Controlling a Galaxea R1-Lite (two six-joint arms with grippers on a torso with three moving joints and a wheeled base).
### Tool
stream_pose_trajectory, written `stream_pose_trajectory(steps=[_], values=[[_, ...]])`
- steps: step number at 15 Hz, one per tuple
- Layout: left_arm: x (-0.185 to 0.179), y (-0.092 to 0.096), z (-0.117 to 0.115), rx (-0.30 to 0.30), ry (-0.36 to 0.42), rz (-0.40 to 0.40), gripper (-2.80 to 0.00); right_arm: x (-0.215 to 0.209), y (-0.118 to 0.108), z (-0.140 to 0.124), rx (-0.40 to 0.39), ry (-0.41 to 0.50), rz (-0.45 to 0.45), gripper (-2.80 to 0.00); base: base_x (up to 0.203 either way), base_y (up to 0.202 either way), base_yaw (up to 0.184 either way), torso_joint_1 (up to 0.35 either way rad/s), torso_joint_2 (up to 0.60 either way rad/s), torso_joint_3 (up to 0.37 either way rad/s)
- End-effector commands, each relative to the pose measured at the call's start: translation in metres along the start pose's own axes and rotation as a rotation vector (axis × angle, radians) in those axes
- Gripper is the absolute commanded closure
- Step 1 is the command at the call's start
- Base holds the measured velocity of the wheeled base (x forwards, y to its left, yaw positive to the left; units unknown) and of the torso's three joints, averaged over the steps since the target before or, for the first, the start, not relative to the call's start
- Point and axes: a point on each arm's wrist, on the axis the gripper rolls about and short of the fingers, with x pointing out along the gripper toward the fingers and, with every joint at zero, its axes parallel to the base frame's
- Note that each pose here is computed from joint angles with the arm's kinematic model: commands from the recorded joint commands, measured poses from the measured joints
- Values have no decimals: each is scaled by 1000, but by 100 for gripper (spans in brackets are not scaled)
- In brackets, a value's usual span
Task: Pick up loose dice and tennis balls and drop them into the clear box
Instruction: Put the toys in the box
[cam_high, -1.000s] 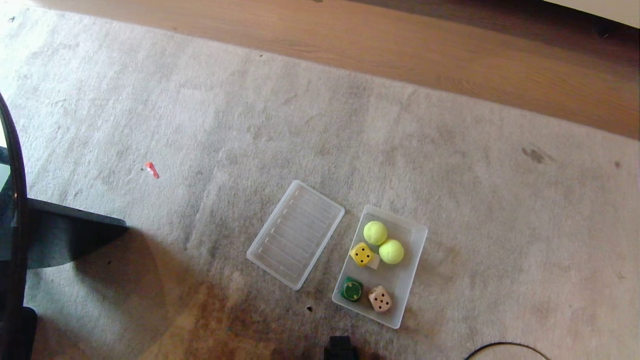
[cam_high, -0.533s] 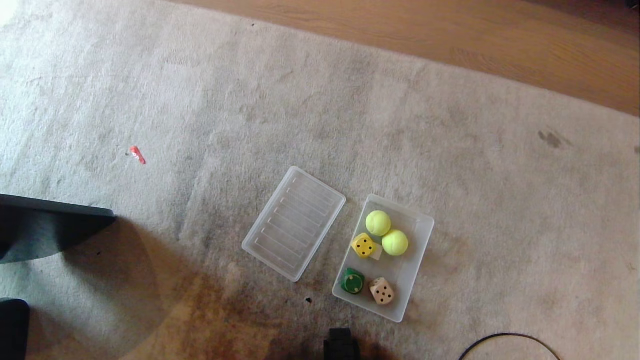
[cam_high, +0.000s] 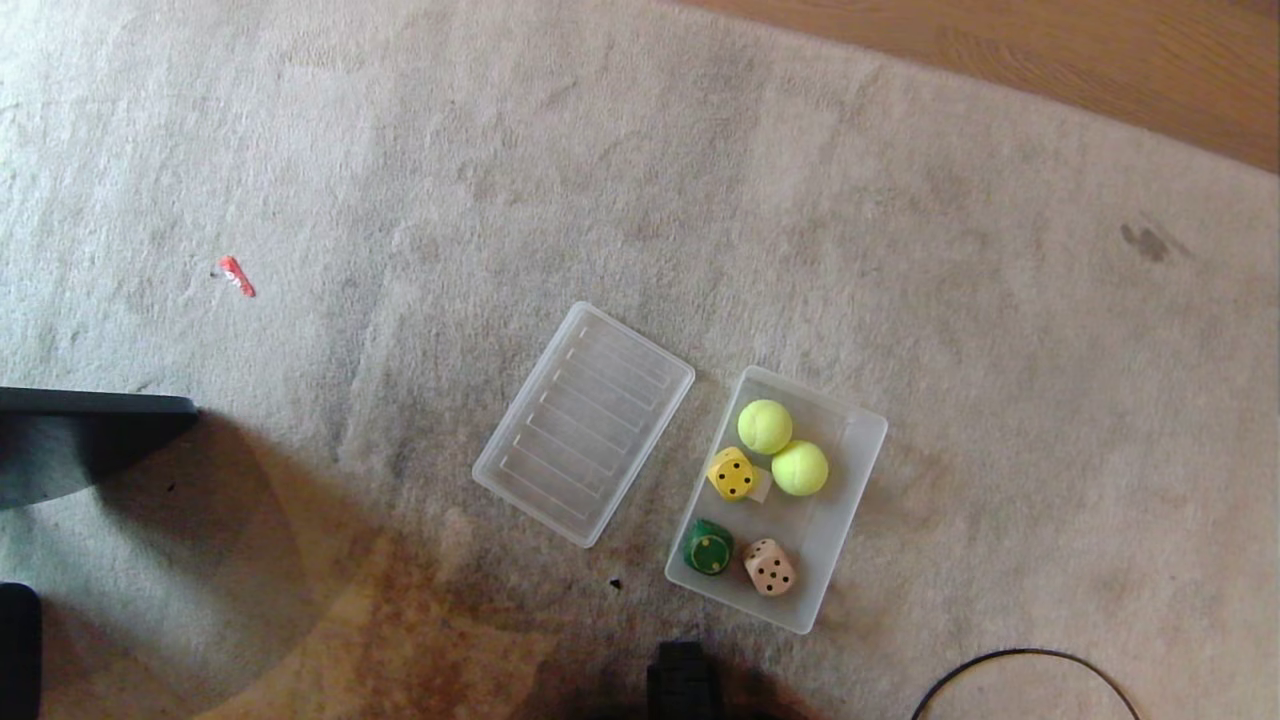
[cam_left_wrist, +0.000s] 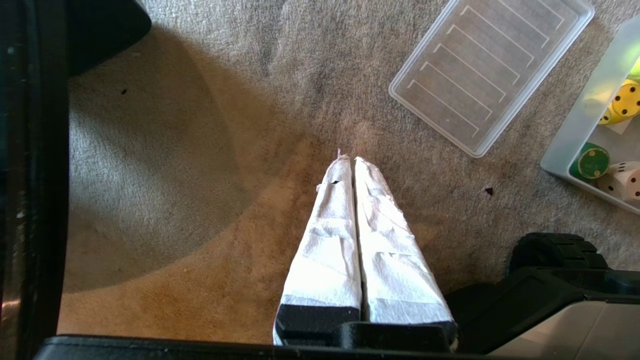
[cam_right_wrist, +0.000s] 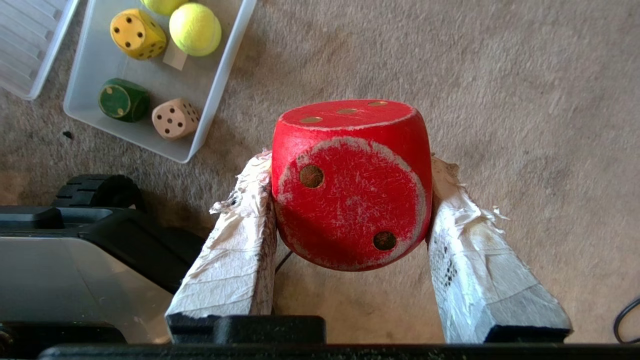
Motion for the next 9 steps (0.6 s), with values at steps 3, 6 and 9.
stream_pose_trajectory(steps=[3,6,9], values=[[0,0,0,3,2,1,0,0,0,0,-9,0,2,0,0,0,0,2,5,-33],[0,0,0,3,1,1,0,-2,0,3,0,-6,6,0,0,0,0,0,0,0],[0,0,0,3,1,1,0,-7,-1,37,106,28,32,0,0,0,0,0,0,0]])
